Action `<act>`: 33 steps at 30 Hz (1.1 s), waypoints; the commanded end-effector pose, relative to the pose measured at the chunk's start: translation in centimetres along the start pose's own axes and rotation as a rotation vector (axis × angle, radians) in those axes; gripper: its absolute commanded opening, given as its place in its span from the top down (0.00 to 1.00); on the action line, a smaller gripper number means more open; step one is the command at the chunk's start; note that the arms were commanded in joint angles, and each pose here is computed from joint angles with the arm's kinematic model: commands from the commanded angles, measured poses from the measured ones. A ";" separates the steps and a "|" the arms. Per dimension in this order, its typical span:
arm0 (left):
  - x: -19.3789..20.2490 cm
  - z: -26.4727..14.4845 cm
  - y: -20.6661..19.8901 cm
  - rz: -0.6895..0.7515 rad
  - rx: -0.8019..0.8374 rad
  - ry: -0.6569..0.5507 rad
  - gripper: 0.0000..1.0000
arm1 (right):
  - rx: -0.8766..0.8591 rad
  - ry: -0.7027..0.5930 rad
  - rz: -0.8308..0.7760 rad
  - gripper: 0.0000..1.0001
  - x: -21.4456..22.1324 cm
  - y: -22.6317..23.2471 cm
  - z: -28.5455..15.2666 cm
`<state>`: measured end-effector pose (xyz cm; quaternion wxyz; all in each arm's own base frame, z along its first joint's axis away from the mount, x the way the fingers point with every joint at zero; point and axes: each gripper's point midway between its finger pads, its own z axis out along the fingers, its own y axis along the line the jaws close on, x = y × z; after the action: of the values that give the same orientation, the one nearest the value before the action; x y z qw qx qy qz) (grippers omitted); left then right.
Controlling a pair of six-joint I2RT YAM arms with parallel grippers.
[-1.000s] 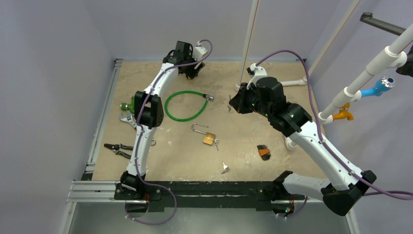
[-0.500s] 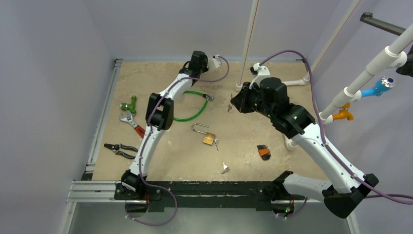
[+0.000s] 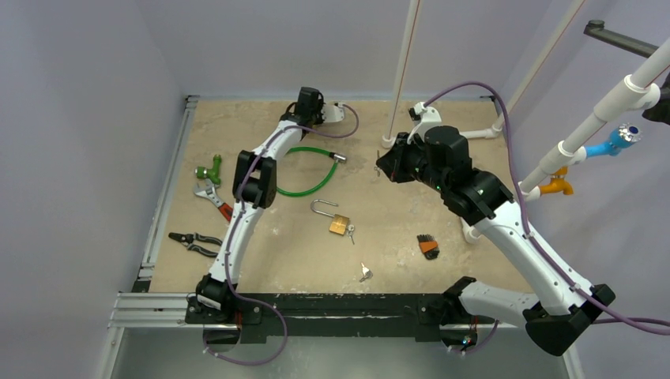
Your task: Unlock with the key
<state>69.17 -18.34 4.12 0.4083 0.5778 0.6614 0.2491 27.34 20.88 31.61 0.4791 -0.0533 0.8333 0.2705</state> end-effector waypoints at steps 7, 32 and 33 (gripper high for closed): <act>-1.7 -2.2 -2.8 0.056 0.230 -0.122 1.00 | -0.051 -0.080 -0.001 1.00 -2.0 1.0 -1.0; -5.0 -11.3 -4.4 0.022 0.371 -0.228 0.92 | -0.073 -0.090 0.002 1.00 -2.0 1.3 -1.6; -4.8 -11.4 -3.2 0.008 0.345 -0.216 0.88 | -0.072 -0.088 0.001 1.00 -1.9 1.2 -1.6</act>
<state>56.09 -22.91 3.18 0.3245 0.7154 0.6159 0.0593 26.79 20.75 32.48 0.4892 -0.0552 0.8229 0.2837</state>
